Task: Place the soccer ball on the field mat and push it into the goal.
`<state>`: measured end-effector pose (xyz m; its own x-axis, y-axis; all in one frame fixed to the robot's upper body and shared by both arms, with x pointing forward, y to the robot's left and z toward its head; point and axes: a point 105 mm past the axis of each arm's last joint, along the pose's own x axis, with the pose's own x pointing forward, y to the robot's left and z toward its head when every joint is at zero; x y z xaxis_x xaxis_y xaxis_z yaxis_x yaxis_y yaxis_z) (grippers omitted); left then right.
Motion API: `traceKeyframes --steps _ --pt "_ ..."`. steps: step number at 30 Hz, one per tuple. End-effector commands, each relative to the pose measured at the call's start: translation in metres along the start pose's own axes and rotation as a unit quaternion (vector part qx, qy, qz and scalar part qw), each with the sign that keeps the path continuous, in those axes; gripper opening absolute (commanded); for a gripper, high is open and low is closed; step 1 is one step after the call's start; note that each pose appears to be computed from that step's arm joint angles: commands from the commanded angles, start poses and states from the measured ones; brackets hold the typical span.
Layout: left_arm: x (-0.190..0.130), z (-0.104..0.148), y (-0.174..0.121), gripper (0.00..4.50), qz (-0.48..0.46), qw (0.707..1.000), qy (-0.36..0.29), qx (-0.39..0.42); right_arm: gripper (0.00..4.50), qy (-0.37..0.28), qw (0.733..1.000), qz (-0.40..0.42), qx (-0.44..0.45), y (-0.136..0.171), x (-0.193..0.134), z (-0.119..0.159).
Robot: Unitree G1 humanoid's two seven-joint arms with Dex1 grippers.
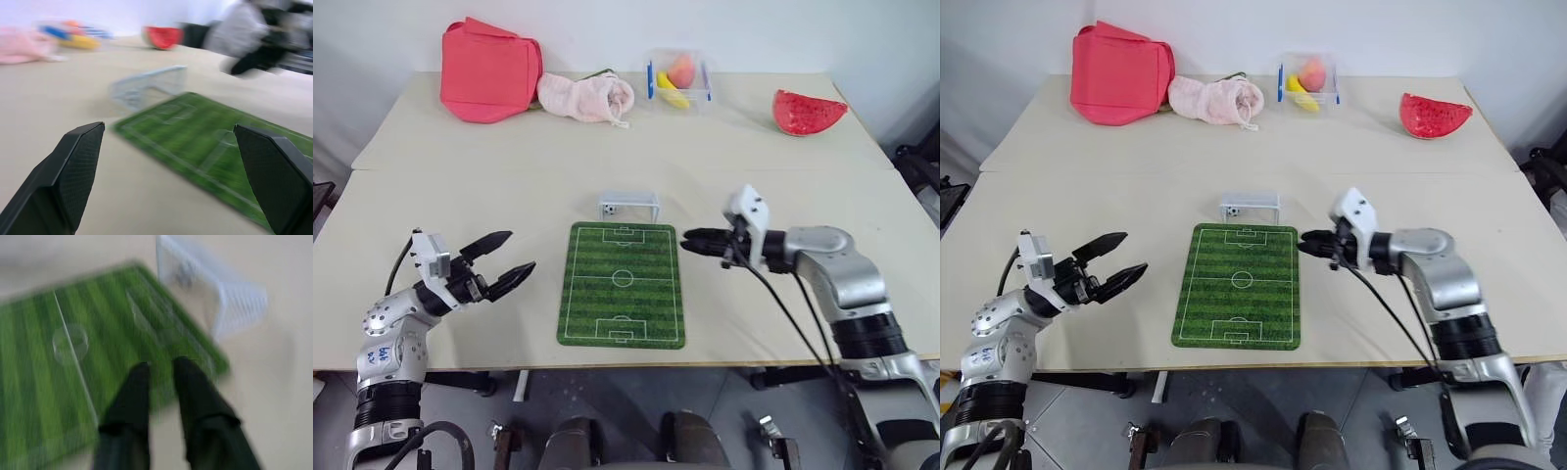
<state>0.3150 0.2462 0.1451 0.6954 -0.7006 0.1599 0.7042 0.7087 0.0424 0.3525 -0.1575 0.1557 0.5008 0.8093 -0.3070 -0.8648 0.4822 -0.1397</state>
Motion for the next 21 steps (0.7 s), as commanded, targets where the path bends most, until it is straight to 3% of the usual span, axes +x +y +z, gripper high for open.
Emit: traceKeyframes --steps 1,8,14,21 --pt "-0.004 0.006 0.009 4.5 0.037 0.999 0.001 -0.012 2.29 -0.035 0.999 0.004 -0.011 -0.007 -0.021 0.007" --pt "-0.022 0.005 -0.004 4.5 0.013 1.0 0.013 -0.017 4.43 -0.064 0.998 -0.001 0.003 -0.01 -0.052 -0.012" --pt "-0.038 0.01 0.004 4.5 0.029 0.999 0.019 -0.018 4.43 -0.03 1.0 -0.006 0.007 -0.01 -0.066 -0.037" --pt "-0.041 0.01 0.008 4.5 0.048 0.998 0.034 -0.02 4.43 -0.044 0.998 -0.044 0.006 -0.017 -0.069 -0.033"
